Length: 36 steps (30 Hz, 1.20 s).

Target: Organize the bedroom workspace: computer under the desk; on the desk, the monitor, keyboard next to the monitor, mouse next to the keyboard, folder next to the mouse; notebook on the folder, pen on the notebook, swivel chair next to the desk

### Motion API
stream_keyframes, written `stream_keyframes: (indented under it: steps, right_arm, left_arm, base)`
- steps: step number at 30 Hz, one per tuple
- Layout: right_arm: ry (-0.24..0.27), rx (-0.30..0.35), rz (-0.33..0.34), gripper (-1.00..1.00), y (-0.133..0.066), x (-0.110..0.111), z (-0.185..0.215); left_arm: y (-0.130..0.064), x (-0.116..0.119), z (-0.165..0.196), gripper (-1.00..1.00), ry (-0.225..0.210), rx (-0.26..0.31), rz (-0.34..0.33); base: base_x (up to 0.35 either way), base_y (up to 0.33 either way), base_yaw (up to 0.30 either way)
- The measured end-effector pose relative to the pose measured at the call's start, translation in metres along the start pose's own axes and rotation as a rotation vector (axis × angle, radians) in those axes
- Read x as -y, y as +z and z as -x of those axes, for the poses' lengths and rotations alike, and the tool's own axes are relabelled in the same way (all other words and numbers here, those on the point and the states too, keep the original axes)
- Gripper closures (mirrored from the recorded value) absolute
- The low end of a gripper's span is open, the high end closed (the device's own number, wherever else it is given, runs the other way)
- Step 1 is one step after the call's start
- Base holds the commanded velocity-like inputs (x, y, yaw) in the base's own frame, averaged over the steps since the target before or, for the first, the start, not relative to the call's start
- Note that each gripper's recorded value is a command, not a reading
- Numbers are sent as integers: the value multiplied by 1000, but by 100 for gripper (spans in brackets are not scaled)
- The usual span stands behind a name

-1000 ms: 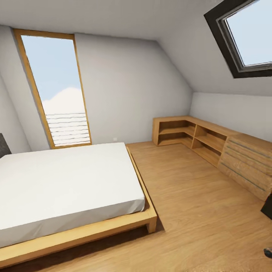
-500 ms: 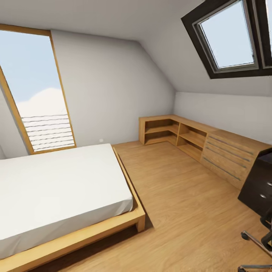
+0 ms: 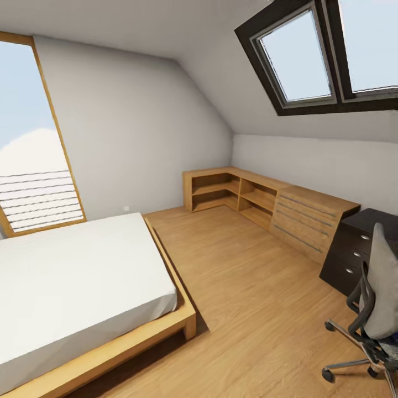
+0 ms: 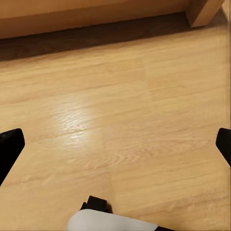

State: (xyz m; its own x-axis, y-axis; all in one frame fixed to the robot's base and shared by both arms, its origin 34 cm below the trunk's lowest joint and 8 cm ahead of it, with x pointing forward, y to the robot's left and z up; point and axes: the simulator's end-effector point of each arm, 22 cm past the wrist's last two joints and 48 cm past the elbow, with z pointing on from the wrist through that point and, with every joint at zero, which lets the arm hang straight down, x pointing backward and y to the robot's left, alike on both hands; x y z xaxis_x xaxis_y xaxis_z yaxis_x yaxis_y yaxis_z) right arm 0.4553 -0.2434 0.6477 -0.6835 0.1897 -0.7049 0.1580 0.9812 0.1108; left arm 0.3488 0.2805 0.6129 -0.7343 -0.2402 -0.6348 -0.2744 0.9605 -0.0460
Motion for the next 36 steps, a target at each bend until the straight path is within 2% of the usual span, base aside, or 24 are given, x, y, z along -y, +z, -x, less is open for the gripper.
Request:
stream_keyframes:
  steps: [36]
  right_arm:
    - [-1,0,2,-100,0,-1,0]
  left_arm:
    - [0,0,0,-100,0,-1,1]
  base:
    - [0,0,-262]
